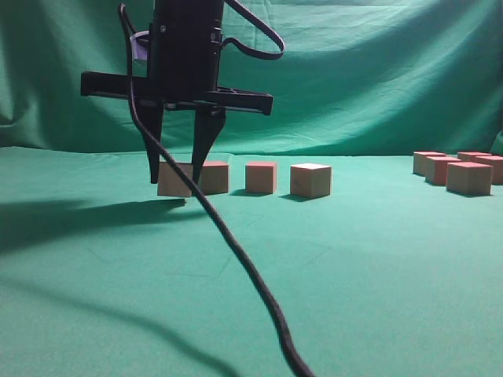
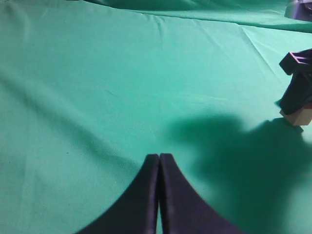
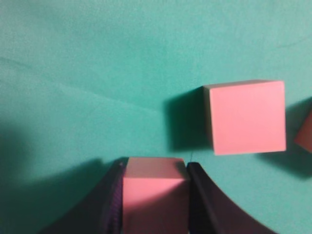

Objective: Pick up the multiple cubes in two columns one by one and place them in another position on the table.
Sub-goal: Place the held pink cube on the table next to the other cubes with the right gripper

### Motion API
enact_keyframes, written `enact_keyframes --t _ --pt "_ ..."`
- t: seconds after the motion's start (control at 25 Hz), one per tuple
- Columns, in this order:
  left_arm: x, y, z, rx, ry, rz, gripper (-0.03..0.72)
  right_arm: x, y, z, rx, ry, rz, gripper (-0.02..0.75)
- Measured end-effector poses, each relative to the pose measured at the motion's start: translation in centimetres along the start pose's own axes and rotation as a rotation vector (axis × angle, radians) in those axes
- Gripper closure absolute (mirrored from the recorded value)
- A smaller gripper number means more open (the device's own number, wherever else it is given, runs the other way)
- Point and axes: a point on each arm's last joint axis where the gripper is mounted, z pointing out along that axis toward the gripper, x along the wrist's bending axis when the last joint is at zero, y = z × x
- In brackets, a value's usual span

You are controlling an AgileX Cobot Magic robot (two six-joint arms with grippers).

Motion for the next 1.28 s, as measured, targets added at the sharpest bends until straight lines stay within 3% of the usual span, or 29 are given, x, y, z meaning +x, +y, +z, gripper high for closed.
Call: enact_keyframes --t 0.96,1.2,1.28 --pt "0.0 0.0 0.0 0.000 0.000 0.000 0.688 0.1 0.0 0.6 0.010 0.002 -0.053 0.470" --pt "0.0 0.0 0.0 0.000 0.000 0.000 0.688 0.0 -0.1 0.7 0.054 -0.018 -0.075 0.181" --pt "0.0 0.0 0.0 0.000 0.000 0.000 0.688 0.3 0.5 -0.4 0.026 -0.004 -0.075 0.160"
